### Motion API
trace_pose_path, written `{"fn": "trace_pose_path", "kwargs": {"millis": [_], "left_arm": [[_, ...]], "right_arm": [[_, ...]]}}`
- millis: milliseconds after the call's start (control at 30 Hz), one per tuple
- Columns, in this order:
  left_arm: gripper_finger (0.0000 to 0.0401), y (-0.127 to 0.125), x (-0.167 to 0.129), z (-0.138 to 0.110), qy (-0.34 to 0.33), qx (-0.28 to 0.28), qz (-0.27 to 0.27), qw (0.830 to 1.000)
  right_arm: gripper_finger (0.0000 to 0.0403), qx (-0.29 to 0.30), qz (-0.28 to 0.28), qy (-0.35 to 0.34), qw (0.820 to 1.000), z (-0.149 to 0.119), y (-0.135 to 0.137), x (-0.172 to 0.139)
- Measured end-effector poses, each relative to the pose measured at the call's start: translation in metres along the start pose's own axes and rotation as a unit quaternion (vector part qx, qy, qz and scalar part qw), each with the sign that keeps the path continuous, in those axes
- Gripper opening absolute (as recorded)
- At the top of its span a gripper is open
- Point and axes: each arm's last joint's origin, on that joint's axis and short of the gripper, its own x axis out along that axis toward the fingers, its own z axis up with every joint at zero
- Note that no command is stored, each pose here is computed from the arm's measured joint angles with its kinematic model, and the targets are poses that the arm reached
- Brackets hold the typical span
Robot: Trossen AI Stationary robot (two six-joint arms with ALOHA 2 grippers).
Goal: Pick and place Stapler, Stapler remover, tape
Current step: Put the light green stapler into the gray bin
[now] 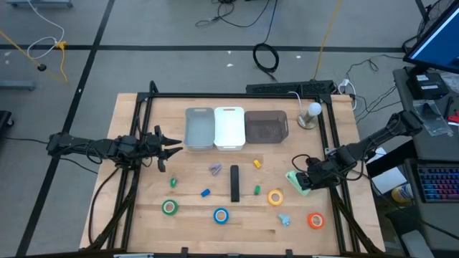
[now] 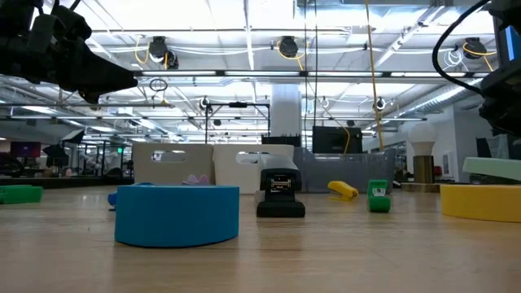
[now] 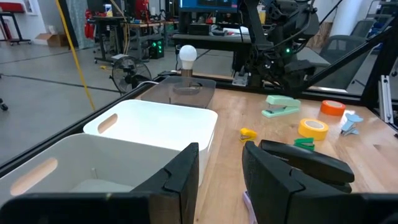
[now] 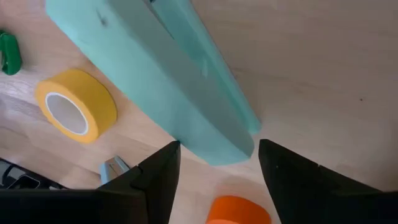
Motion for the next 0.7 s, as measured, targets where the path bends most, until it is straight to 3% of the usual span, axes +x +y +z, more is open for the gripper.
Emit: {"fn": "trace_pose_path", "kwargs": {"millis": [467, 700], "left_arm": [[0.0122, 0.0, 0.0, 0.0, 0.0, 0.0, 0.0, 1.0], [0.0122, 0.0, 0.0, -0.0001, 0.0, -0.001, 0.0, 1.0]], "right_arm": [[0.021, -0.052, 0.023, -0.075, 0.996, 0.0042, 0.0014, -0.0005], [0.021, -0.075, 0.021, -0.077, 0.994, 0.0044, 0.0013, -0.0005]]}}
